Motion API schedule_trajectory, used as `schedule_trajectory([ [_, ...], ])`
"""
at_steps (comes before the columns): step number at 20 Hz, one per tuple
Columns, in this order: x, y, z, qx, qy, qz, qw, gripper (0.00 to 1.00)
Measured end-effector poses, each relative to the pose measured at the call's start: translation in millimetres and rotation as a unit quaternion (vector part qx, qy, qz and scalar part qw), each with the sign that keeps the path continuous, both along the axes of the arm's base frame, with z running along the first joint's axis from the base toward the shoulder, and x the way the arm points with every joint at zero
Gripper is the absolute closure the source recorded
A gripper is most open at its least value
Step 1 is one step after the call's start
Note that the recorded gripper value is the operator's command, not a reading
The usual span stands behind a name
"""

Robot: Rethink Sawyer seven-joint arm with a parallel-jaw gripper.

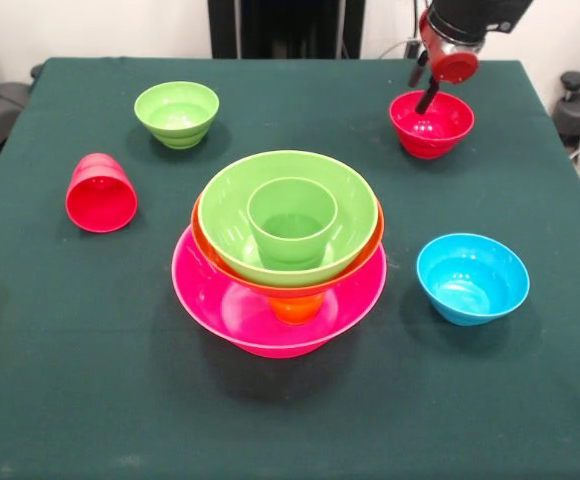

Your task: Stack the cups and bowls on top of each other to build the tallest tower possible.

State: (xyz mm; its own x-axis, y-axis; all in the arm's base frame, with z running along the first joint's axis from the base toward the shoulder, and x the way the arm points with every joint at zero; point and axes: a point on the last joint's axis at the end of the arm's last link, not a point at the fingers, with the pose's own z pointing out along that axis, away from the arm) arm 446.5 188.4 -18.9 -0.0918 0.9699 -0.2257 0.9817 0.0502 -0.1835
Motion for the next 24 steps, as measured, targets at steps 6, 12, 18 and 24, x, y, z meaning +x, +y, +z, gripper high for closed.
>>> schedule_trajectory([
  [6, 0.2, 1.6, -16.2, 0.005, -0.003, -0.013, 0.9999, 0.0],
  [12, 6.2, -1.5, -23.7, 0.006, -0.017, -0.021, 0.9996, 0.0],
  [18, 9.1, 1.9, -28.1, 0.013, -0.021, -0.03, 0.9993, 0.0],
  [24, 11.0, 4.3, -31.3, 0.022, -0.025, -0.037, 0.9988, 0.0],
])
